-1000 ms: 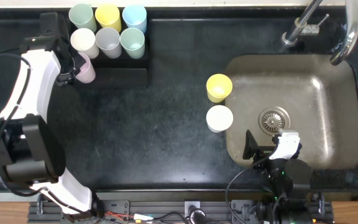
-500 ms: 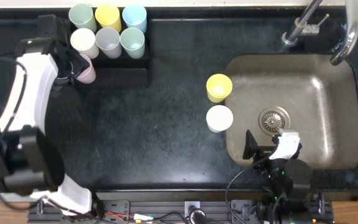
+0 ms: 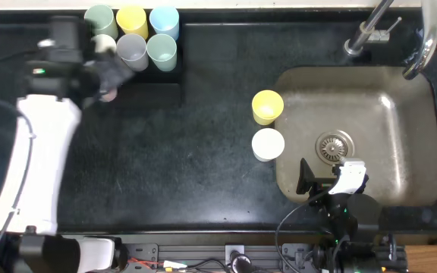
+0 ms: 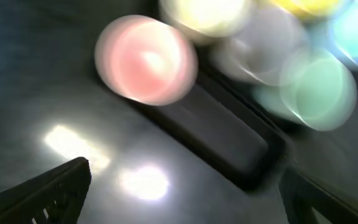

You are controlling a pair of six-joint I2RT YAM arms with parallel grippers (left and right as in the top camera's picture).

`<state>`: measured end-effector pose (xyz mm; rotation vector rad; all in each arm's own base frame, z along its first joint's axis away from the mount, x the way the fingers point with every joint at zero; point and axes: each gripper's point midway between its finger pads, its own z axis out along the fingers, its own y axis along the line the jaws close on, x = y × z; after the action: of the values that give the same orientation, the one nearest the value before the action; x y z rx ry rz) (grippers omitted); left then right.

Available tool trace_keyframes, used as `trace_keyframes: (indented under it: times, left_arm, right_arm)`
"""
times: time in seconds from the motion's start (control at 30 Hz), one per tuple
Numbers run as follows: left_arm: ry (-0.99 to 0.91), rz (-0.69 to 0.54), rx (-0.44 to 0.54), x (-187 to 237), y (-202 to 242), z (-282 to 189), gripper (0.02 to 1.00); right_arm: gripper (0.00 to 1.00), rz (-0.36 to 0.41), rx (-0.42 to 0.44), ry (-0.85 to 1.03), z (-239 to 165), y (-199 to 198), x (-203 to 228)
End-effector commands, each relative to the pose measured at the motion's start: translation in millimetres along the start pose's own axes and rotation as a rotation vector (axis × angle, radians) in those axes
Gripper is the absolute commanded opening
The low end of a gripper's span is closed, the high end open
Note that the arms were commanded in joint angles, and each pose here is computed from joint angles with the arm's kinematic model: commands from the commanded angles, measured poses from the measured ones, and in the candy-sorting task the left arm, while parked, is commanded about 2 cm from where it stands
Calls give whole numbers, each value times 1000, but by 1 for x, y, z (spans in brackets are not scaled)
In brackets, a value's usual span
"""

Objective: Store Cups

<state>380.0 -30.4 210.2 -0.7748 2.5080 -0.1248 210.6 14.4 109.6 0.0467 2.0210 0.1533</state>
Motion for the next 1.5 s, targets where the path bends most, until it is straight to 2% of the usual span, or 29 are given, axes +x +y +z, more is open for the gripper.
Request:
trace_keyframes:
  times: [0.03,0.23,0.43,0.57,0.8,1.1,1.5]
  left_arm:
    - [22,198,133,45,-70,-7,998]
    - [60,386,249,117,-143,-3,1000]
    - [135,520,262,180,-180,12,998]
    - [162,537,256,201,-189,18,1000]
    - [175,529,239,209,-190,29,1000]
    - [151,527,265,205,-202,29,1000]
    - [181,537,216,207,-188,31,1000]
  right_arm:
    - [998,6,-1,26,2,-1,9]
    - [998,6,-1,26,2,-1,9]
    - [998,6,-1,26,2,-1,9]
    - [998,6,-1,26,2,-1,9]
    - [996,6,-1,26,2,-1,9]
    - [998,6,-1,26,2,-1,9]
    - [998,6,-1,26,2,-1,9]
